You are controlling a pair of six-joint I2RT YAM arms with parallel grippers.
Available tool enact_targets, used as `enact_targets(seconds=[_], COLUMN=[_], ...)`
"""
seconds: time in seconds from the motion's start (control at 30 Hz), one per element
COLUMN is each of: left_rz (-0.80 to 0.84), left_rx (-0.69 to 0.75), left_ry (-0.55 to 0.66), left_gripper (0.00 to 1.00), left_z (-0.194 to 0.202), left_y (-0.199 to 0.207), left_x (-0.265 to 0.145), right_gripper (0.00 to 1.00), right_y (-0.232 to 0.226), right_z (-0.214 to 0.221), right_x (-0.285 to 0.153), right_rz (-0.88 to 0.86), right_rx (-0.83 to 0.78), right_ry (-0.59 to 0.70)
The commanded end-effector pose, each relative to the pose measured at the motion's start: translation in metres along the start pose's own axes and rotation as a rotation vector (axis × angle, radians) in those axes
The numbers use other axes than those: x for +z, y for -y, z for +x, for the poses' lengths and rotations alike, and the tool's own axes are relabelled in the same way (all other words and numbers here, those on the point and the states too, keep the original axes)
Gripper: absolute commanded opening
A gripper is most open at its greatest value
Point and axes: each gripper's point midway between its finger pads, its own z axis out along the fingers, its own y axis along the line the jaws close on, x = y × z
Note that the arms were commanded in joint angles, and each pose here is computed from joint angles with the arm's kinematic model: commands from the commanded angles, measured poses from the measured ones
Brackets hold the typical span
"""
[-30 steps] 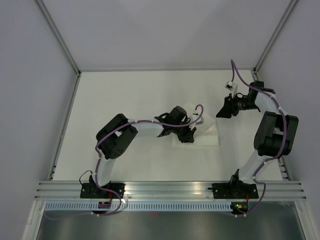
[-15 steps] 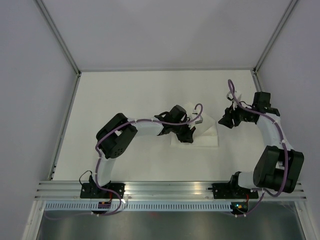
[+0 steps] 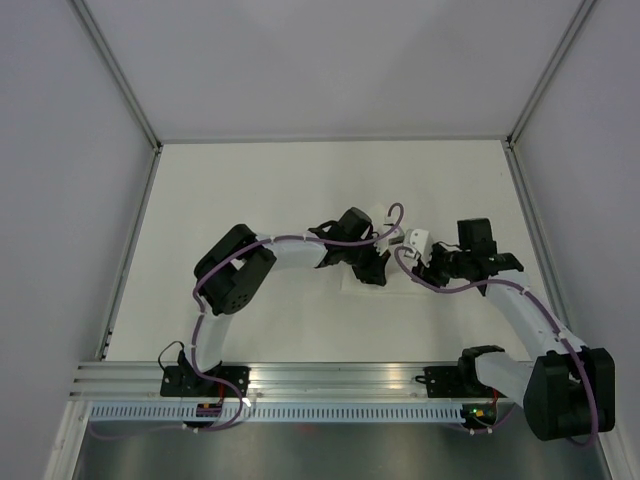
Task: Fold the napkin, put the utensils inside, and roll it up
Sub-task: Roll the napkin at the center of the board.
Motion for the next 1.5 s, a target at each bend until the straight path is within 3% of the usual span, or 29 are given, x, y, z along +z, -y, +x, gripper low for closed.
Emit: enact_targets(seconds=[0.0, 0.53, 1.07, 1.47], left_rz=[0.02, 0.061, 0.096, 0.136], left_rx=[-0.079, -0.118, -0.139, -0.173], left_ry=[-0.064, -0.072, -0.08, -0.094], left_gripper=[0.22, 0.22, 0.22, 0.22], left_z=[0.019, 0.02, 0.022, 0.022], left_y=[0.0, 0.003, 0.006, 0.005], left_x=[0.005, 0.009, 0.008, 0.005], right_gripper=[0.59, 0.58, 0.55, 0.46], right_y=[-0.008, -0.05, -0.046, -0.058], right_z=[0.001, 0.012, 0.031, 0.053], right_x=[0.011, 0.055, 0.074, 0.077], right_rz=[-0.005, -0.027, 0.028, -0.082], right_rx=[-0.103, -0.255, -0.333, -0.365], right_ry=[-0.02, -0.107, -0.179, -0.297])
